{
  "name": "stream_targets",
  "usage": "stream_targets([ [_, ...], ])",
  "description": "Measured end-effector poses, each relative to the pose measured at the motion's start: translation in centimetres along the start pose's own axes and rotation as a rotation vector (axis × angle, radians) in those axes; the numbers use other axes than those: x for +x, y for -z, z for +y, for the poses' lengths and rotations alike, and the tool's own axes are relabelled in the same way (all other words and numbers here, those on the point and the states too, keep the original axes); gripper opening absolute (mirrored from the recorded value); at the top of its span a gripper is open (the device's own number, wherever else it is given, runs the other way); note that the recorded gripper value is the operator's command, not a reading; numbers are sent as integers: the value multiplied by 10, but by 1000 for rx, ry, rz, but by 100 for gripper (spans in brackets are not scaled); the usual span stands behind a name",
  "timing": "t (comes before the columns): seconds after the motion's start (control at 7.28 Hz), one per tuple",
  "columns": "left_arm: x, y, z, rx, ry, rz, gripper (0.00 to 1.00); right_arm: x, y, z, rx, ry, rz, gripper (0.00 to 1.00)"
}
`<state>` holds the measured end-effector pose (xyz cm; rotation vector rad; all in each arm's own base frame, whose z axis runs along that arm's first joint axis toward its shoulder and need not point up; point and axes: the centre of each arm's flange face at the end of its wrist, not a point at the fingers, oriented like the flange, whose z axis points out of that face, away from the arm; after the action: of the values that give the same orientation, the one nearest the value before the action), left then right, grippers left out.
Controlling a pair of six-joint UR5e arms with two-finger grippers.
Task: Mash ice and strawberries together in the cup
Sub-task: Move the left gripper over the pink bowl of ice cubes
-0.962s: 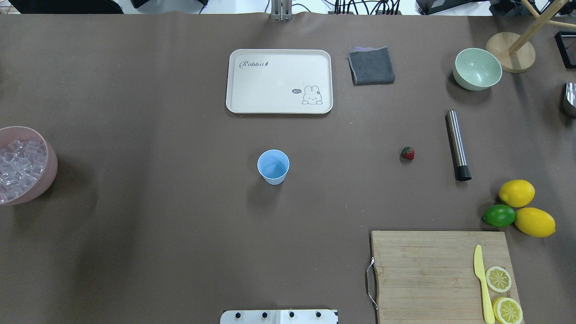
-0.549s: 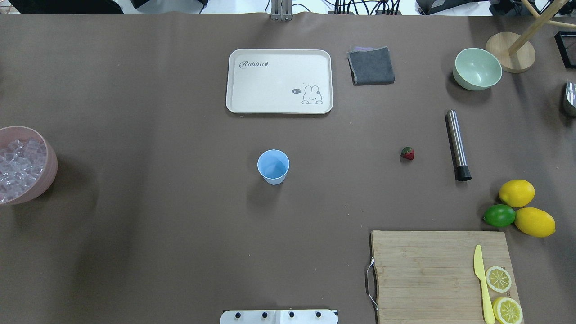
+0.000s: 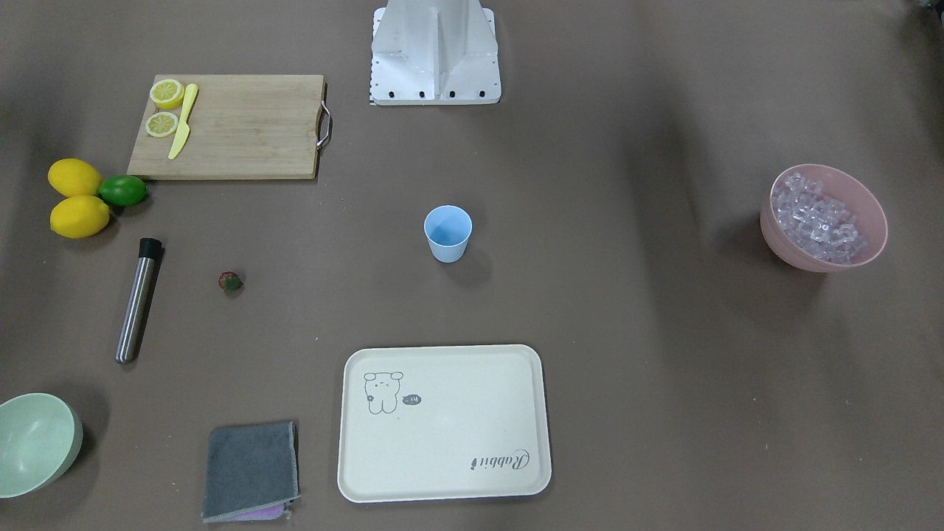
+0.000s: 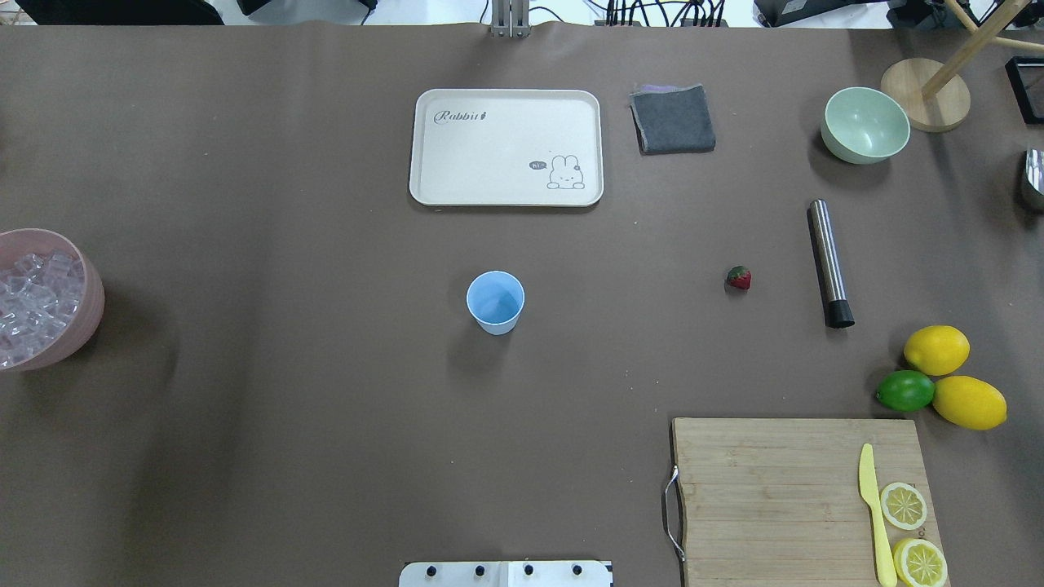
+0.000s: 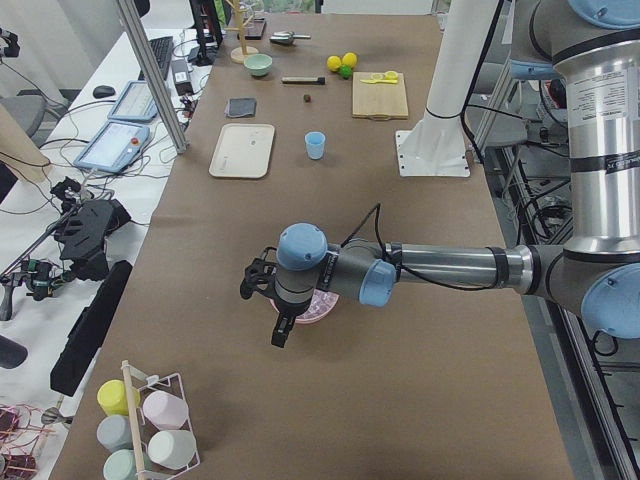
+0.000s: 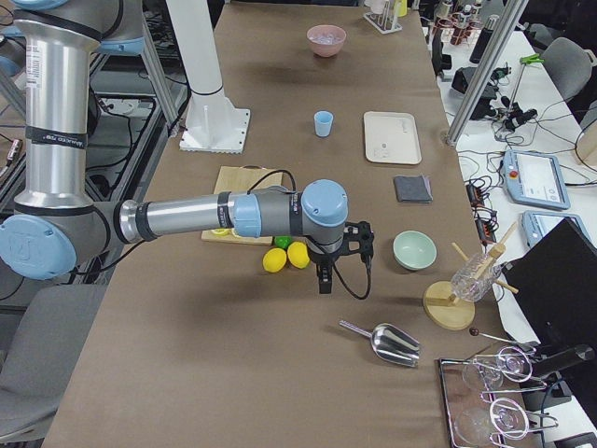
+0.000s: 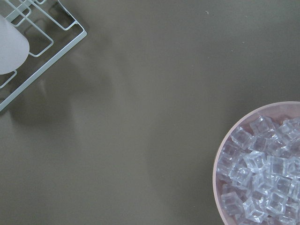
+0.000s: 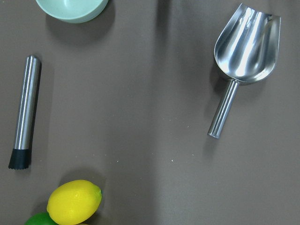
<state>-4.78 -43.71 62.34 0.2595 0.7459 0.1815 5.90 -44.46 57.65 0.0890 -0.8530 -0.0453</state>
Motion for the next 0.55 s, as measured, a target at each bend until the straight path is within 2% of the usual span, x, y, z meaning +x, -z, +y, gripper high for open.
stream_targets([
  [0.27,-4,-2,17,19,-7,-1,98,-2,-2,-2,-5,-1,8,100],
  [0.55,-3,-2,23,28,-3,6,98,-7,-11,-5,-24,18,56,100],
])
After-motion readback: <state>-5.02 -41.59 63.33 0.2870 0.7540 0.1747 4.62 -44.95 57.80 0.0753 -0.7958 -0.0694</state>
